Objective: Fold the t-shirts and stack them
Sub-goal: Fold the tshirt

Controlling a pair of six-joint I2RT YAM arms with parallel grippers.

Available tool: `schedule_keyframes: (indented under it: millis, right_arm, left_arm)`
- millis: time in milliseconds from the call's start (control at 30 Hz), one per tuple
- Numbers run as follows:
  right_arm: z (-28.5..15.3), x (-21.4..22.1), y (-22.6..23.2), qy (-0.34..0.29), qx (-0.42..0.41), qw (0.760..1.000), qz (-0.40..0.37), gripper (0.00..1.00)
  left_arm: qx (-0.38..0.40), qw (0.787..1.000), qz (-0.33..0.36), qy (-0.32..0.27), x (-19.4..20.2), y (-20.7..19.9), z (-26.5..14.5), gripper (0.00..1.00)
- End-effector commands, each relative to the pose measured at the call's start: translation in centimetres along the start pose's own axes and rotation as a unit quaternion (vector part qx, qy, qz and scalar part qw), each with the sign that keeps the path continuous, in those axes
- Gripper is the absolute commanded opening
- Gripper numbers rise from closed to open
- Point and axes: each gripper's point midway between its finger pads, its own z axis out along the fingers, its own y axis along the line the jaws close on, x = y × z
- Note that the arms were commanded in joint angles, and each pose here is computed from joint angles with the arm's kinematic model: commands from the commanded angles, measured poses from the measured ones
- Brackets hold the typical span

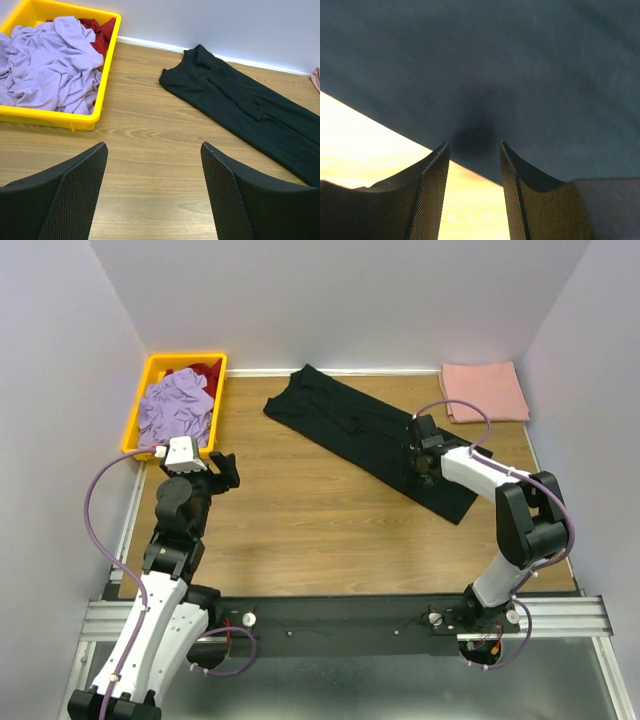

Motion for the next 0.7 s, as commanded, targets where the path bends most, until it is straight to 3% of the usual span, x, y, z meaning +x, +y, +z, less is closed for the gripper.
schedule_keyframes:
  millis: [0,133,333,467,667]
  right_arm:
    - [-0.7,2.2,-2.2,0.017,0.051,0.998,0.025,0.52]
    - [0.5,4.9,-2.5,0.06,0.053,0.997,0.013,0.51]
    - [0.7,8.7,1.1,0.146,-0.054,0.988,-0.007,0.46]
    - [-2.1,11.1,6.2,0.187,-0.141,0.972,-0.001,0.47]
    - [-6.6,15.8,17.8,0.227,-0.23,0.944,-0.073,0.5]
  left_arm:
    - [-0.002,1.0,-0.002,-0.02,-1.2,0.0,-0.2,0.82]
    - [-0.004,1.0,-0.005,-0.015,-1.0,0.1,-0.4,0.82]
    - [-0.018,1.0,-0.006,-0.012,-1.0,0.6,-0.6,0.82]
    - [-0.016,1.0,-0.01,-0.019,-1.3,0.5,-1.0,0.82]
    - [-0.011,1.0,-0.011,-0.025,-1.6,0.4,-1.1,0.82]
